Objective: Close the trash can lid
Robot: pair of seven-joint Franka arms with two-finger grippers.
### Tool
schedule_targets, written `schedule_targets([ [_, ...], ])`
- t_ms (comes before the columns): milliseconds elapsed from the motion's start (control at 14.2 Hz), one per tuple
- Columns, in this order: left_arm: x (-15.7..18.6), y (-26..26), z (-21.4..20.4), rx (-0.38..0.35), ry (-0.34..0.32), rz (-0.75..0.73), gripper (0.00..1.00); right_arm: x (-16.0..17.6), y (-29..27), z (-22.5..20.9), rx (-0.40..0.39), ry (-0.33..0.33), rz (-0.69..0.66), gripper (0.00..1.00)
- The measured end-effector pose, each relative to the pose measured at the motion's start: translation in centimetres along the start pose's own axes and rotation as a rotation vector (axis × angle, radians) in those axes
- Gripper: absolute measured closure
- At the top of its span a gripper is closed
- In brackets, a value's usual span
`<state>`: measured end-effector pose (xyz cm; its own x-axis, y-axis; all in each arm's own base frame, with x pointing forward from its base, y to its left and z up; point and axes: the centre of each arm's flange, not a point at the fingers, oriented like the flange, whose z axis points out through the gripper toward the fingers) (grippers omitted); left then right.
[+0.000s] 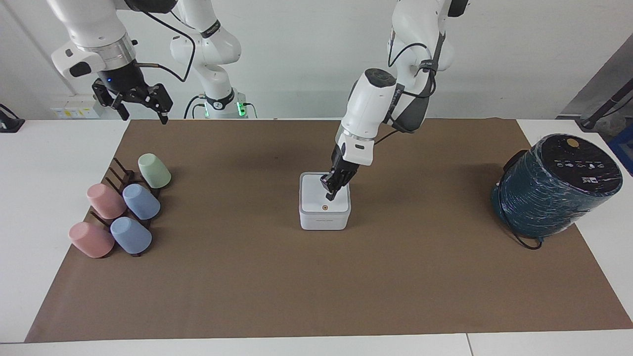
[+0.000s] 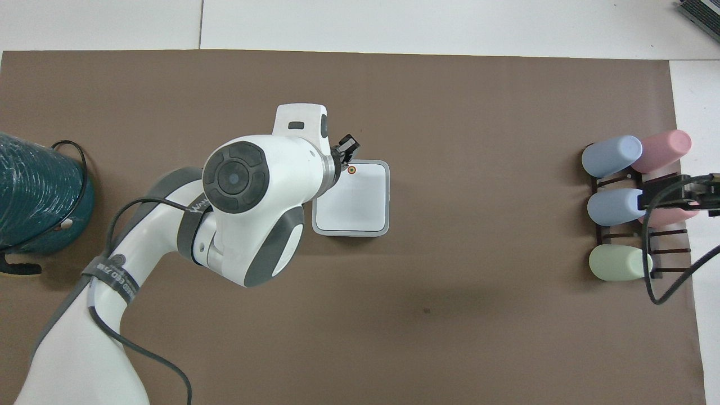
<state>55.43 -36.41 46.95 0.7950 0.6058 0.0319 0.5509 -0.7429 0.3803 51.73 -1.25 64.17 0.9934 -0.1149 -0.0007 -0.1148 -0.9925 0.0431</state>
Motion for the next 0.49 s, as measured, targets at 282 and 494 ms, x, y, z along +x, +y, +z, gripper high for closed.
schedule_targets([
  [282, 5.6, -0.3, -5.8, 0.091, -0.027, 0.083, 0.99, 0.0, 0.0, 0.0, 0.0, 0.0, 0.0, 0.0],
  [494, 10.1, -3.0, -10.5, 0.149, -0.051, 0.201, 0.99, 0.0, 0.0, 0.0, 0.0, 0.0, 0.0, 0.0],
])
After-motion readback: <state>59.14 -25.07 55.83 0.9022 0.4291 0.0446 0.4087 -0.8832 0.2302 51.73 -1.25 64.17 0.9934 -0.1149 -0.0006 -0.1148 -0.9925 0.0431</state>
